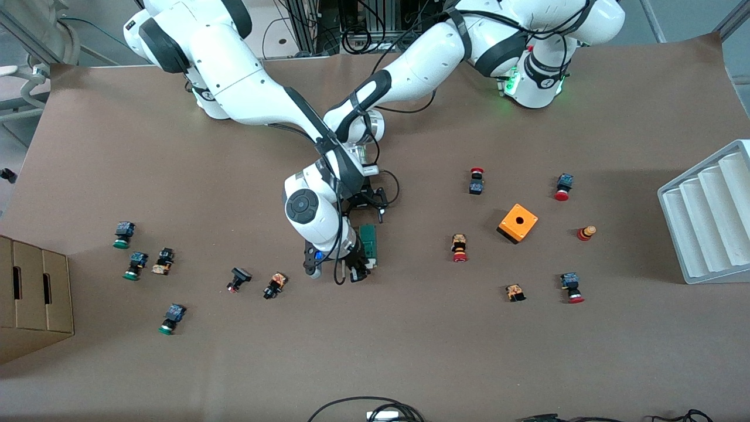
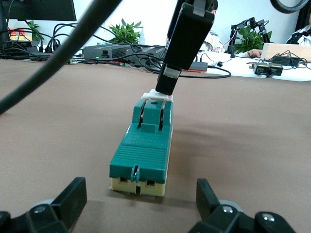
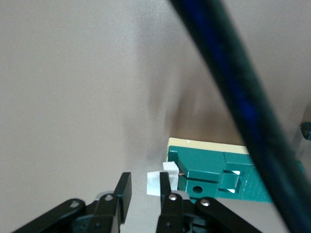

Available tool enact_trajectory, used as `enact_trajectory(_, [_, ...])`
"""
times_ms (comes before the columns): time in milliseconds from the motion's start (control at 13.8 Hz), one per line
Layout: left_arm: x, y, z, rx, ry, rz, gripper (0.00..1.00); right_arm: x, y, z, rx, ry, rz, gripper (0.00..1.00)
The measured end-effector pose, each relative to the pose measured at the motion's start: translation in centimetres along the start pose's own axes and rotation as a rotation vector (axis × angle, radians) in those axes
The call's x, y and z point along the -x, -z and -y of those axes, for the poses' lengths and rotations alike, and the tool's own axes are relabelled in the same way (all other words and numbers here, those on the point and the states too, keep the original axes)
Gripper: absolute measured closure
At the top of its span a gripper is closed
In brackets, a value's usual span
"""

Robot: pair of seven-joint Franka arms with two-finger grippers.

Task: Close load switch with both arms

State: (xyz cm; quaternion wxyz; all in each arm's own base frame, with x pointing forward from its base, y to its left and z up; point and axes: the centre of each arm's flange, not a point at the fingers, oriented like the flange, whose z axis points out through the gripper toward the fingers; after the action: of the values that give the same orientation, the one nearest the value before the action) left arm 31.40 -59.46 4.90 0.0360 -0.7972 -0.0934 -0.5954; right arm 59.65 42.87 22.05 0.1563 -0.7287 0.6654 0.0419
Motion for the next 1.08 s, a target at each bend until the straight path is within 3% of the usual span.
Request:
enact_trajectory(578, [0.0,0.0,0.0,0.000,0.000,0.000,0.00,-0.5,2.3,1.7,0.039,-0.023,0.003,0.67])
enact_trajectory(794, [0.0,0.0,0.0,0.000,0.000,0.000,0.00,-1.7,8.4,4.2,0.061,-0.029,0.019,0.44])
enact_trajectory(1083, [0.0,0.0,0.0,0.000,0.000,0.000,0.00,-3.8,19.2,5.4,0.121,0.118,0.051,0.05])
